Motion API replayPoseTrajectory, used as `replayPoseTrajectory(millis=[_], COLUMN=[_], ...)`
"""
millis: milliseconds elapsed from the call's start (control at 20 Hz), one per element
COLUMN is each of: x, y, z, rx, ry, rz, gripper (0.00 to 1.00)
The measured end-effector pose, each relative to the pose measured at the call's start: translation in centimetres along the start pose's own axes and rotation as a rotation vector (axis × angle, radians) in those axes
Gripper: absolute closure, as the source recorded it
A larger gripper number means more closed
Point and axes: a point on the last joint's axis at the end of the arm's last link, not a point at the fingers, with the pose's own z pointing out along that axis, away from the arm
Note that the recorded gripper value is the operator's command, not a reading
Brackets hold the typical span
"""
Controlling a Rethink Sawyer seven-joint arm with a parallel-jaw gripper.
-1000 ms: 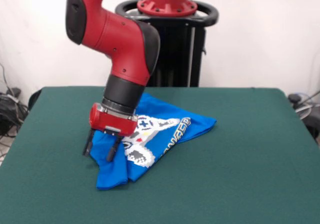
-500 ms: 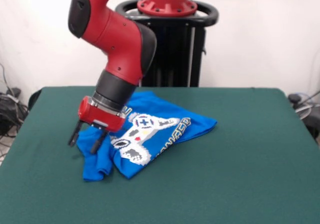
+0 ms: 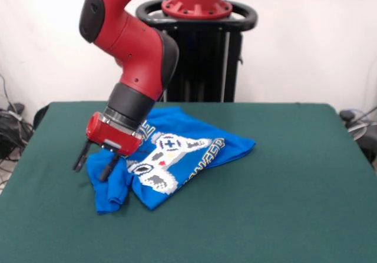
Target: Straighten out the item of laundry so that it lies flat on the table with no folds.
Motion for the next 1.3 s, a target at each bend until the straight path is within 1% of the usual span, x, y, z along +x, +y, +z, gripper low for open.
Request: replayPoseTrajectory(millis=[150, 500, 600, 850, 1000, 1300], x=[0.2, 0.5, 1.1, 3.1, 4.1, 5.5], y=[0.0, -0.4, -0.9, -2.0, -2.4, -3.2], z=[0.1, 0.0, 0.0, -0.2, -0.3, -0.2], rx=[0.001, 0.008, 0.017, 0.032, 0.039, 0.050], ry=[-0.015, -0.009, 0.009, 0.088, 0.127, 0.157], rz=[-0.009, -0.017, -0.029, -0.068, -0.080, -0.100], gripper=[0.00, 0.00, 0.00, 0.00, 0.00, 0.00])
